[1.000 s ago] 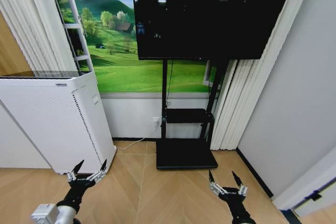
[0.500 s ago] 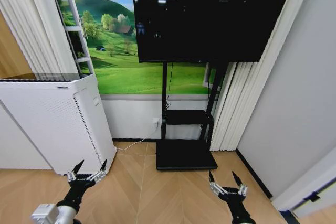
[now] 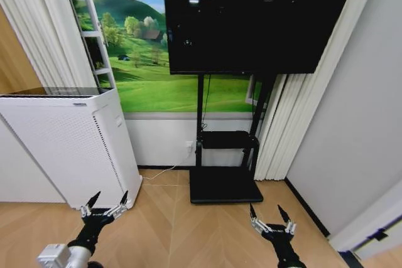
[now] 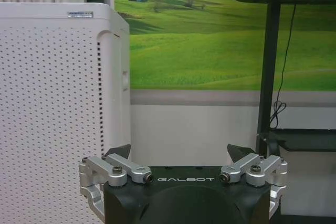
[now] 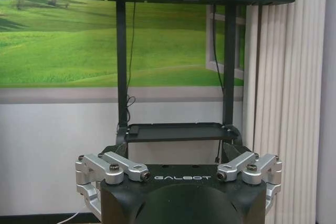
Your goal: Pick up the trash bin and place the garbage on the floor into it.
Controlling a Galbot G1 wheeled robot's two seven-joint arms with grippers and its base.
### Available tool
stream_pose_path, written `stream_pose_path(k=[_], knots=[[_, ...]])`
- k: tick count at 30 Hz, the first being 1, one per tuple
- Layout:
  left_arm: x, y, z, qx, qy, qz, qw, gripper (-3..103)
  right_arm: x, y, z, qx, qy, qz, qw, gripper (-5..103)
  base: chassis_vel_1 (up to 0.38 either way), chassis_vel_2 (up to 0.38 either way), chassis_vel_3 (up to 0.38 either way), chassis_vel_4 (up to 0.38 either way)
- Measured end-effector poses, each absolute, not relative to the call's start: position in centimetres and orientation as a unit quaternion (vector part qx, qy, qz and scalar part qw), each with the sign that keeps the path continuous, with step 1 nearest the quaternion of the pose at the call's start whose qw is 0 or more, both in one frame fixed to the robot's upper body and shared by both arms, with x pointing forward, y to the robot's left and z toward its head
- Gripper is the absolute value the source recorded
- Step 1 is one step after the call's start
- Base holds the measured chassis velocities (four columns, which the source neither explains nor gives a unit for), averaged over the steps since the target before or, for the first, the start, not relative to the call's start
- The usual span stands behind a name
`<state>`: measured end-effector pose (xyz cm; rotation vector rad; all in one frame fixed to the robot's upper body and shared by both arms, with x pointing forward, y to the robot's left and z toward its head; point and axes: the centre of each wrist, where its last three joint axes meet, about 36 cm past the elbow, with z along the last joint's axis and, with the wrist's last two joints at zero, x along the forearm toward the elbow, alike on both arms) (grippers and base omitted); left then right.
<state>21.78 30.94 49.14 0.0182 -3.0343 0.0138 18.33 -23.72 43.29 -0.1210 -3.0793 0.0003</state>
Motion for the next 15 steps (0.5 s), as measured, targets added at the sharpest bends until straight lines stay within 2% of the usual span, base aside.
stream_pose_path(k=[6,15], knots=[[21.78,30.95,49.15,0.006,-0.999,0.004,0.054,100,18.33,-23.71,43.29,-0.039,-0.999,0.000,0.030,100,0.164,0.141,-0.164,-0.150],[21.78,30.94,49.14,0.006,-0.999,0.005,0.054,100,18.33,-23.73,43.29,-0.039,-0.999,0.000,0.030,100,0.008,0.003,0.009,-0.011]])
